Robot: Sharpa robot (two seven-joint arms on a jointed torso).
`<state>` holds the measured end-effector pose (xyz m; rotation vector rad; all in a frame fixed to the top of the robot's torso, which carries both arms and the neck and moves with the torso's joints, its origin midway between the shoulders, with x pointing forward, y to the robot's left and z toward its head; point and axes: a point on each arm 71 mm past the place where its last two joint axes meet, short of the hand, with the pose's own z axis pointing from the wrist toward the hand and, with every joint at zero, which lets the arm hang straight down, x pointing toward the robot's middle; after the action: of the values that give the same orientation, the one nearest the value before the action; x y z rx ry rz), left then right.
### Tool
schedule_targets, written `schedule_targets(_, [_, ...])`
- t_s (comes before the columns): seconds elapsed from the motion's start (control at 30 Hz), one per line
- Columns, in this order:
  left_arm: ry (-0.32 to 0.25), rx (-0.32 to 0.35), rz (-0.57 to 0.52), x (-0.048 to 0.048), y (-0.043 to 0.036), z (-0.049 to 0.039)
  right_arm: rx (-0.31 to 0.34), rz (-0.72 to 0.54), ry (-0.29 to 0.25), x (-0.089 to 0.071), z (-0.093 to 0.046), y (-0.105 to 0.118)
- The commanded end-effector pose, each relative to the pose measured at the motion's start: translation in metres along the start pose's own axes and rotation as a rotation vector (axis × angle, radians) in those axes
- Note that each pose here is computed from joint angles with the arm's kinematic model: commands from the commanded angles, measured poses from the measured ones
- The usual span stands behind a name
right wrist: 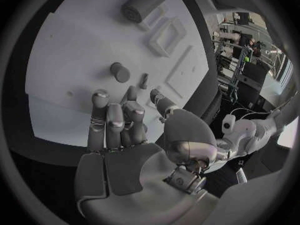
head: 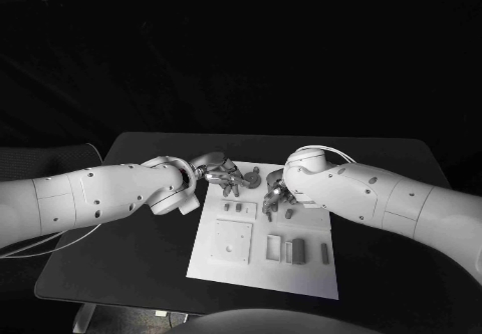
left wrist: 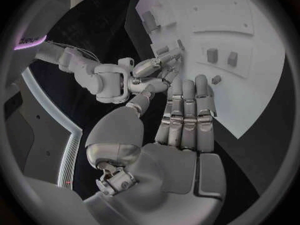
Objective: Assemble the parts on the task board
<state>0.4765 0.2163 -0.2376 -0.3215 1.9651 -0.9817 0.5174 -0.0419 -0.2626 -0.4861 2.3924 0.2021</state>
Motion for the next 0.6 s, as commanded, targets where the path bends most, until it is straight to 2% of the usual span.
schedule_targets(0.03, [0.014,0.007,-0.008,0.0018,-0.0023,0.0007,-0.008,-0.029,0.000,0.0008,0.0004,0.0038])
schedule_targets(0.6, [0.019,0.005,-0.008,0.0030,-0.0033,0.0010,-0.008,-0.060,0.004,0.0076,0.0057,0.0087])
